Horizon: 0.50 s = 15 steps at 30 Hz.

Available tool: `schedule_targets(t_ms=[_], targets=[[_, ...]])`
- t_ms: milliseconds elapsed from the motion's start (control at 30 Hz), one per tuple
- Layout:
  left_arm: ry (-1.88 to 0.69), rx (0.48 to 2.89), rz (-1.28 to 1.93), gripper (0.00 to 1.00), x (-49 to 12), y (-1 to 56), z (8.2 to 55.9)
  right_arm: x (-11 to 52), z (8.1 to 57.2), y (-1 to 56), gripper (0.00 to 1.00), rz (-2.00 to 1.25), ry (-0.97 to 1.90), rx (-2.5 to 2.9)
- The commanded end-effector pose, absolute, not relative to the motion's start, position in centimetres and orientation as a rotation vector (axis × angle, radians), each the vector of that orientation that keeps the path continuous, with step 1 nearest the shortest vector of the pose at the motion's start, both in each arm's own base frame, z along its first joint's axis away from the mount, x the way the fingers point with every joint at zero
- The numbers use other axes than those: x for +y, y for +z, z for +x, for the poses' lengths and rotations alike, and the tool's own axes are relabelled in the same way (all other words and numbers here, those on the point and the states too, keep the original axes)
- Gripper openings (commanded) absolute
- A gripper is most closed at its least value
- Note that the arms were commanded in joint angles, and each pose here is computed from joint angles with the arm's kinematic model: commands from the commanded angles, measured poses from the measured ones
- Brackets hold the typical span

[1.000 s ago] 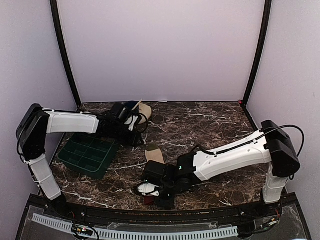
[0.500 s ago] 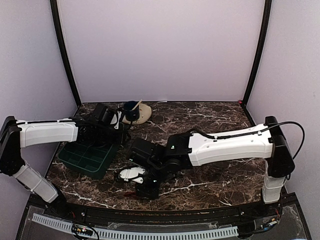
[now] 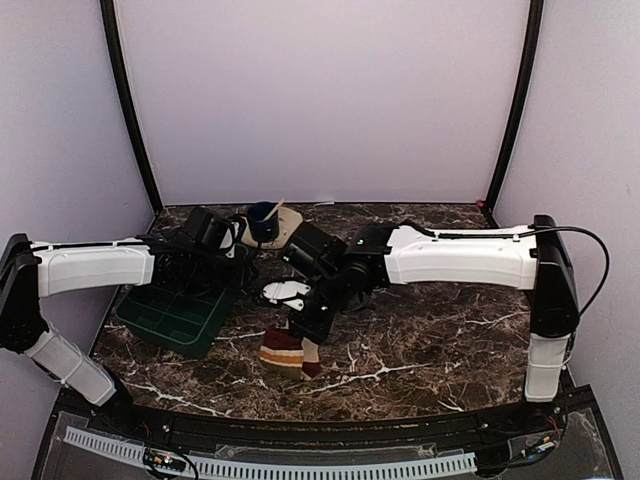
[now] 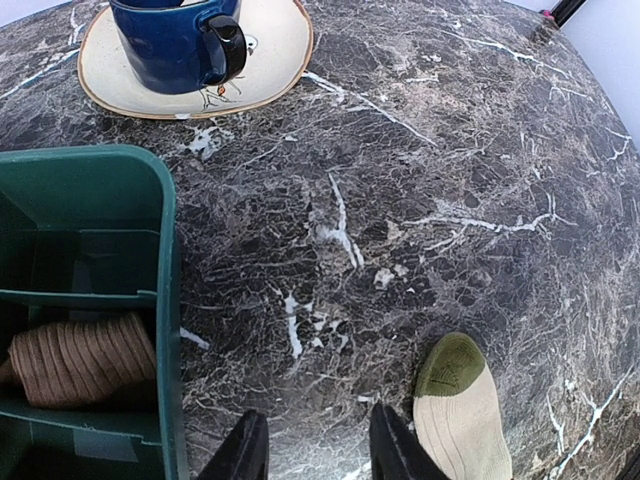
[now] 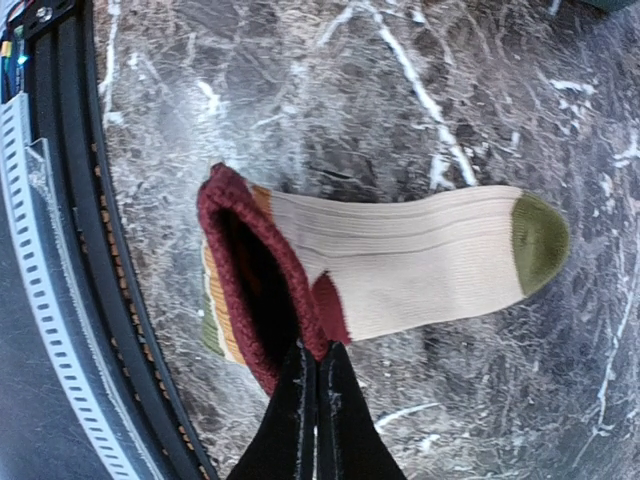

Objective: Roll the socks
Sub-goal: Fold the sock at the center of the board.

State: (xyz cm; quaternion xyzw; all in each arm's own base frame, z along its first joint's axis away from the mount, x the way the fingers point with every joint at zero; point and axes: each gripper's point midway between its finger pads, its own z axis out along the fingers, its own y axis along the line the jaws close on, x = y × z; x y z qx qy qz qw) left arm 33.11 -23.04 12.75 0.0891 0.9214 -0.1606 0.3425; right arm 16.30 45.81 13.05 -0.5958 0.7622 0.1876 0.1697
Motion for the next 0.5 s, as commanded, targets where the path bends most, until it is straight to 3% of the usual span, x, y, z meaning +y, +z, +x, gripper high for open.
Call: schedule_targets(t_ms=[0,467], targets=[[-0.426,2.371,0.222,0.37,-23.4,13.3,33.3,45.8,19.3,13.0,0.00,-1.661,0.485,2.143],[-0.449,2.359,0.284,0.37,-25.0,13.1,32.7,44.6,25.2,10.8,0.00,-1.590,0.349,2.160]])
